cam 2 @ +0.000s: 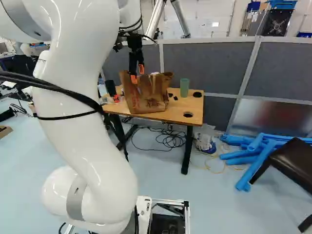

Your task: Pick up the bag on the ground and place it on the table

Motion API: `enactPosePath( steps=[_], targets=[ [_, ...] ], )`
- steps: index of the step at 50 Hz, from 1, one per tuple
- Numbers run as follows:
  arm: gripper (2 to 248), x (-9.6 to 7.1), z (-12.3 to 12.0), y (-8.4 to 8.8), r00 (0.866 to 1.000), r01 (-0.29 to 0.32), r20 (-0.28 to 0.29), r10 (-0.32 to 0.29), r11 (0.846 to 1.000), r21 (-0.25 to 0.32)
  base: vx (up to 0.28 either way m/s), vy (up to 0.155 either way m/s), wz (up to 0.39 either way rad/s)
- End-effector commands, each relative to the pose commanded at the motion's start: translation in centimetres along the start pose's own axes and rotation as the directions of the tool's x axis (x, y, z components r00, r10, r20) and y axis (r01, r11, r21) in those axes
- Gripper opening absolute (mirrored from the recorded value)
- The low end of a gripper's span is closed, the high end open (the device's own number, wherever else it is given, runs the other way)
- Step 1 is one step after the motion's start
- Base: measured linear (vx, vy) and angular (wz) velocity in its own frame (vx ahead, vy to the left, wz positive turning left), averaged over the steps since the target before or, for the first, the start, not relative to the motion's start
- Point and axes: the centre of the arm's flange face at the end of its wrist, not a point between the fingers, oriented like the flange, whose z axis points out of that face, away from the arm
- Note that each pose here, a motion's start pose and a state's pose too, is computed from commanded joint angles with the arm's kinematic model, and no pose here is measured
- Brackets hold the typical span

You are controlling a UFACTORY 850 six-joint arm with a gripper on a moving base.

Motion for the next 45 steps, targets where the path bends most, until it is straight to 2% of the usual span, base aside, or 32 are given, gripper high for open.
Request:
enactPosePath(
  steps=[20, 45],
  targets=[
    [247, 0.0, 0.0, 0.0, 1.0, 0.0, 0.0, 0.0, 1.0, 0.0, -0.093, -0.001, 0.007],
    [247, -0.09, 0.6, -0.2, 1.0, -0.028, 0.001, 0.028, 0.999, -0.02, -0.001, 0.0, 0.001]
  ],
)
